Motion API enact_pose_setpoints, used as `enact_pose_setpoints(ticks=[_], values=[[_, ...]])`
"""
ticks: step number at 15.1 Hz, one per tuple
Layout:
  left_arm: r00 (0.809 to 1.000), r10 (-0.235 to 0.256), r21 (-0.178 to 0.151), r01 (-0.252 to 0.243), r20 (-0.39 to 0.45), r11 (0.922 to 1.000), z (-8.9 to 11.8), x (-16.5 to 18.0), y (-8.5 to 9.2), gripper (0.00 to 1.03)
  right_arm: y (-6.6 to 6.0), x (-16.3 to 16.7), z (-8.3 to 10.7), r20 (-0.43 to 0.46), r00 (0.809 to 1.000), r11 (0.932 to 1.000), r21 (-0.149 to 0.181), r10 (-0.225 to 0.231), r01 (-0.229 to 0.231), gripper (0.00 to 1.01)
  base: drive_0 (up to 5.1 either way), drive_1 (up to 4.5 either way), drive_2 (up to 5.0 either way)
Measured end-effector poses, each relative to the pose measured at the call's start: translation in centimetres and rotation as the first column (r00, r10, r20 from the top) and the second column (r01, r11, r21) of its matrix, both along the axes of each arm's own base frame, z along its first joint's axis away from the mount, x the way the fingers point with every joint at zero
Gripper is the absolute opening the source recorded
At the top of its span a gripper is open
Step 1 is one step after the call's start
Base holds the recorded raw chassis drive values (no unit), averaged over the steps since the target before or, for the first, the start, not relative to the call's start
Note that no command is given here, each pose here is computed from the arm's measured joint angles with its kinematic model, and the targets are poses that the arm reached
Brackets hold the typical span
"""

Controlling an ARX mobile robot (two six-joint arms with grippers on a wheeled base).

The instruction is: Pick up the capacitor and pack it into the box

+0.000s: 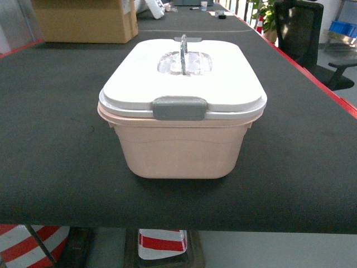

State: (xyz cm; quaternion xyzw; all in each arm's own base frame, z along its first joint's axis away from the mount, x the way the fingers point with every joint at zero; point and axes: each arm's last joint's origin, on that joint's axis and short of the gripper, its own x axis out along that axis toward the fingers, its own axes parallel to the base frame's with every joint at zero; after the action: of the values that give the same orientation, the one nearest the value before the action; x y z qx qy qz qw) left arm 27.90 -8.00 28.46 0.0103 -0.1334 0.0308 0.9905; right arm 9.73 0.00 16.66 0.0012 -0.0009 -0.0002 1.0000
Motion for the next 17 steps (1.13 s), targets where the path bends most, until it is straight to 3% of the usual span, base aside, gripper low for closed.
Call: enact_pose_setpoints(ticks=[3, 4, 5, 7, 8, 13, 14, 15, 17], values=[[0.990, 0.093, 0.012, -0.092, -0.105, 0.9957, -3.0, -5.1, 5.1, 0.98, 0.0, 0.0, 0.0, 0.000, 1.000, 1.0000, 0.000, 0.000, 0.000, 0.98, 0.0, 0.00, 0.0], [0.975, 0.037, 0.015, -0.035, -0.221, 0.9993, -4.6, -6.2, 6.7, 0.87, 0.0, 0.0, 0.0, 0.000, 1.000, 1.0000, 0.000, 0.000, 0.000, 0.98, 0.0, 0.00, 0.0], [0.971, -0.013, 0.001, 0.014, -0.239, 0.9999, -6.5, -7.7, 8.0, 0.75, 0.0, 0.0, 0.0, 0.000, 1.000, 1.0000, 0.000, 0.000, 0.000, 0.98, 0.0, 0.00, 0.0], [0.954, -0.057, -0.021, 0.054, -0.294, 0.9984, -9.3, -9.7, 8.0, 0.50, 0.0, 0.0, 0.0, 0.001, 1.000, 1.0000, 0.000, 0.000, 0.000, 0.98, 0.0, 0.00, 0.0], [0.956, -0.067, -0.023, 0.063, -0.287, 0.9977, -9.5, -10.3, 7.9, 0.37, 0.0, 0.0, 0.0, 0.000, 1.000, 1.0000, 0.000, 0.000, 0.000, 0.98, 0.0, 0.00, 0.0], [0.964, -0.066, -0.022, 0.062, -0.258, 0.9978, -9.4, -11.2, 7.9, 0.19, 0.0, 0.0, 0.0, 0.000, 1.000, 1.0000, 0.000, 0.000, 0.000, 0.98, 0.0, 0.00, 0.0], [0.964, -0.065, -0.022, 0.062, -0.258, 0.9979, -9.5, -11.3, 8.0, 0.17, 0.0, 0.0, 0.0, 0.000, 1.000, 1.0000, 0.000, 0.000, 0.000, 0.98, 0.0, 0.00, 0.0], [0.961, -0.065, -0.022, 0.061, -0.267, 0.9979, -9.9, -11.8, 8.0, 0.06, 0.0, 0.0, 0.0, 0.000, 1.000, 1.0000, 0.000, 0.000, 0.000, 0.98, 0.0, 0.00, 0.0], [0.957, -0.066, -0.026, 0.061, -0.282, 0.9978, -10.6, -12.8, 8.0, 0.02, 0.0, 0.0, 0.0, 0.000, 1.000, 1.0000, 0.000, 0.000, 0.000, 0.98, 0.0, 0.00, 0.0]])
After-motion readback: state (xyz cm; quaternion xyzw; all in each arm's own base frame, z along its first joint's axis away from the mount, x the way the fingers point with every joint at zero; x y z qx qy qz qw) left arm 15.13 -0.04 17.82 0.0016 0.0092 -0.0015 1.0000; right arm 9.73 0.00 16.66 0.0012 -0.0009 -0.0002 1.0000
